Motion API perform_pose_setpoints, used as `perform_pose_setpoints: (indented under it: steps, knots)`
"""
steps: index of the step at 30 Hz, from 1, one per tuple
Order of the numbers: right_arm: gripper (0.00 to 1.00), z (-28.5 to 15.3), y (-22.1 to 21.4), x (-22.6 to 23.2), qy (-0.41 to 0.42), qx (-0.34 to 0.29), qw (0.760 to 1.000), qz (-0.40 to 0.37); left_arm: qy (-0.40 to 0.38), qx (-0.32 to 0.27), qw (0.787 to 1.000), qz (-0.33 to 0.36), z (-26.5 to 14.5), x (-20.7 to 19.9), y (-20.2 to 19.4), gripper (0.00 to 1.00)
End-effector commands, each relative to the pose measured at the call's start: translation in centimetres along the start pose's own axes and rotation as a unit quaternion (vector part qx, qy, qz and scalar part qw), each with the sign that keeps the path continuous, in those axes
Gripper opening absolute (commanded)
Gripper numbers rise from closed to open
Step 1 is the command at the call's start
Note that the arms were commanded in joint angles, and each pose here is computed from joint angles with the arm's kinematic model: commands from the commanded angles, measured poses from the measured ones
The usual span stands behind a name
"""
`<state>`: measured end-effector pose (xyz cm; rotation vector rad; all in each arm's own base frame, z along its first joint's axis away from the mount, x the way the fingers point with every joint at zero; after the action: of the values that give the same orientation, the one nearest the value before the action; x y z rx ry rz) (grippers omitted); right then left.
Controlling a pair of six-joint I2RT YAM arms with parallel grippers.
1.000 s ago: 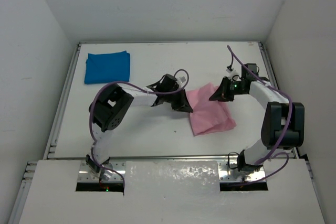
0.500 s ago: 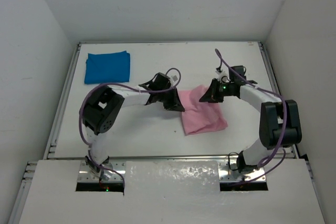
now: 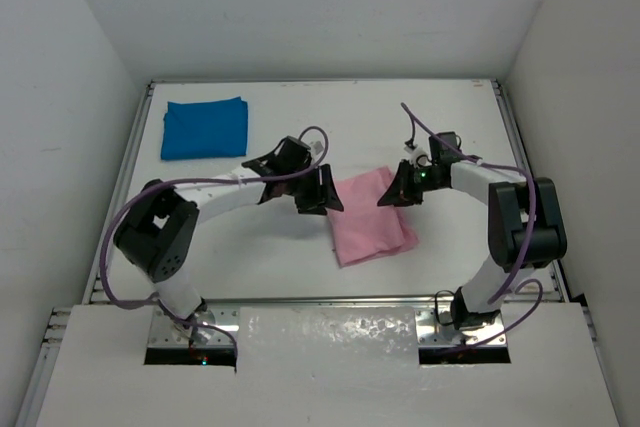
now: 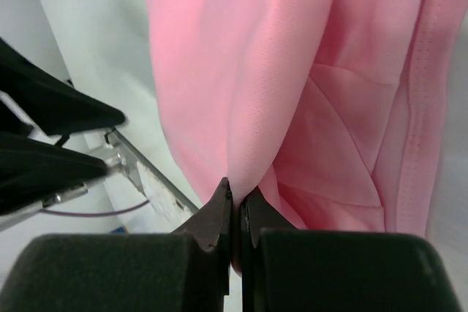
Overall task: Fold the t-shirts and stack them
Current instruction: Smooth out wrinkles on the folded tshirt
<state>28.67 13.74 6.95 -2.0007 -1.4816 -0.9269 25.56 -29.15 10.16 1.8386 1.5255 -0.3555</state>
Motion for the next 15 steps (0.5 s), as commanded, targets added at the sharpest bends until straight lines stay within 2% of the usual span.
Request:
perform_pose_setpoints:
  steps: [1, 4, 8, 12, 15]
  knots:
    - [0.0, -0.8, -0.5, 0.8, 0.019, 0.017, 0.999, -0.035, 0.037, -0.051, 0.996, 0.058, -2.7, -0.8, 4.2, 0.52]
    - [0.0, -1.1, -1.1, 0.9, 0.022, 0.023, 0.998, -0.046, 0.058, -0.065, 0.991, 0.097, -2.8, 0.2, 8.7, 0.53]
    - [0.0, -1.4, -2.5, 0.4, 0.023, 0.057, 0.996, -0.059, 0.064, -0.042, 0.979, 0.187, 1.8, 1.4, 14.2, 0.51]
    - [0.0, -1.4, -2.9, 0.0, 0.019, 0.067, 0.996, -0.057, 0.041, -0.037, 0.972, 0.229, 5.4, 2.4, 16.7, 0.51]
    - [0.0, -1.6, -3.1, 0.0, 0.019, 0.066, 0.996, -0.058, -0.03, -0.04, 0.968, 0.245, 7.5, 1.3, 17.1, 0.51]
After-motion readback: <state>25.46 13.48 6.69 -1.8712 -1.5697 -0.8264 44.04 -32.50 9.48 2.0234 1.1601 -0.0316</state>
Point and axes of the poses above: each gripper's point midway between its finger pads, its own z axis out along the fingers, its own x axis along the line the jaws close on, y = z × x, the point moved 3 cm from there along -z, back along the fingers, and after that the axes turned 11 degrees about z, right-handed, at the moved point
